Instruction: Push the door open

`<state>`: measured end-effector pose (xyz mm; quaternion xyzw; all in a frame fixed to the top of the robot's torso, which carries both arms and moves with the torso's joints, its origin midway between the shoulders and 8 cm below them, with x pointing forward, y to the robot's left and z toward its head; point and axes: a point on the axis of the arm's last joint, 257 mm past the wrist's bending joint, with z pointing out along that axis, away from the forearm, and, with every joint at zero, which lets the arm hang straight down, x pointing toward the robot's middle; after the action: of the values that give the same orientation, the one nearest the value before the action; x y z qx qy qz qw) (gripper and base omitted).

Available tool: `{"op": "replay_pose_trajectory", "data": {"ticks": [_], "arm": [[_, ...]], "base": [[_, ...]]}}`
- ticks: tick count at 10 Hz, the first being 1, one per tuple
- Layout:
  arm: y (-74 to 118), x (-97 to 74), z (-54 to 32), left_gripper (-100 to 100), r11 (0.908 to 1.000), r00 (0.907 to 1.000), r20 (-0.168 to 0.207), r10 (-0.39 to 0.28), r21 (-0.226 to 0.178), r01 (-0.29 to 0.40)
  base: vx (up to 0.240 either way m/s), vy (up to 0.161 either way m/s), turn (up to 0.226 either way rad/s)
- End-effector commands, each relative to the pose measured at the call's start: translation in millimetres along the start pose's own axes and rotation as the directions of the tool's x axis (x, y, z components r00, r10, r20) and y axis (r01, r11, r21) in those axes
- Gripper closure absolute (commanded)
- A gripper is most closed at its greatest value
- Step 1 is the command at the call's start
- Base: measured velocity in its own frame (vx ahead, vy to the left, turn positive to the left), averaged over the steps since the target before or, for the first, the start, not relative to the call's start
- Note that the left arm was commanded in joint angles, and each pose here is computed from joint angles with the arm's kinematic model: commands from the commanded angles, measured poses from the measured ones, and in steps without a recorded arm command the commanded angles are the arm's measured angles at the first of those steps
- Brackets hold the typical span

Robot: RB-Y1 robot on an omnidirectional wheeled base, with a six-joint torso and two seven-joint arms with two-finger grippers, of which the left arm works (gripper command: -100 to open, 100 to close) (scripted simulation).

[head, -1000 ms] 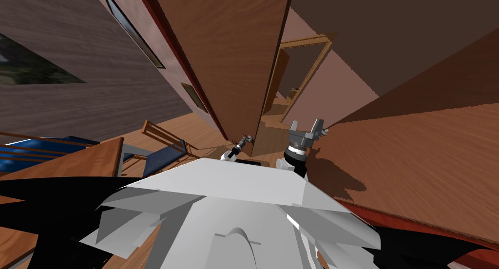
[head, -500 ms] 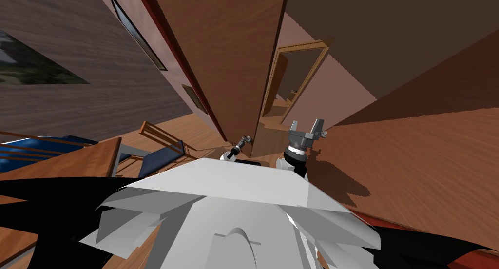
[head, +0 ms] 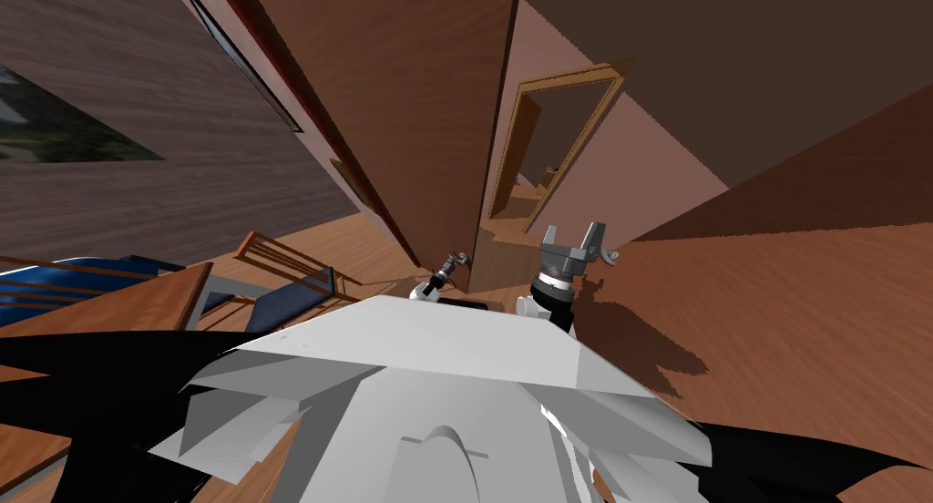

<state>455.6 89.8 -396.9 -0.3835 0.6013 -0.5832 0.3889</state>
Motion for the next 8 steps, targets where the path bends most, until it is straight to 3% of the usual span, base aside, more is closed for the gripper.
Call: {"op": "replay_pose_trajectory", "data": {"ticks": [1, 2, 3, 5, 8], "arm": [[-5.1, -20.3, 1.7, 100, 0.9999, 0.9993, 0.035, 0.012, 0.012, -0.012], [-5.1, -20.3, 1.7, 100, 0.9999, 0.9993, 0.035, 0.012, 0.012, -0.012], [-4.8, -34.0, 0.0, 100, 0.9998, 0.9975, 0.068, 0.014, 0.011, -0.015], [-4.8, -38.5, -0.6, 100, 0.9998, 0.9967, 0.080, 0.015, 0.010, -0.016], [-4.7, -59.7, -3.9, 100, 0.9998, 0.9905, 0.137, 0.015, 0.010, -0.017]], "base": [[0.140, -0.144, 0.036], [0.087, -0.085, 0.014], [0.124, -0.090, 0.056], [0.128, -0.111, 0.055], [0.110, -0.129, 0.055]]}}
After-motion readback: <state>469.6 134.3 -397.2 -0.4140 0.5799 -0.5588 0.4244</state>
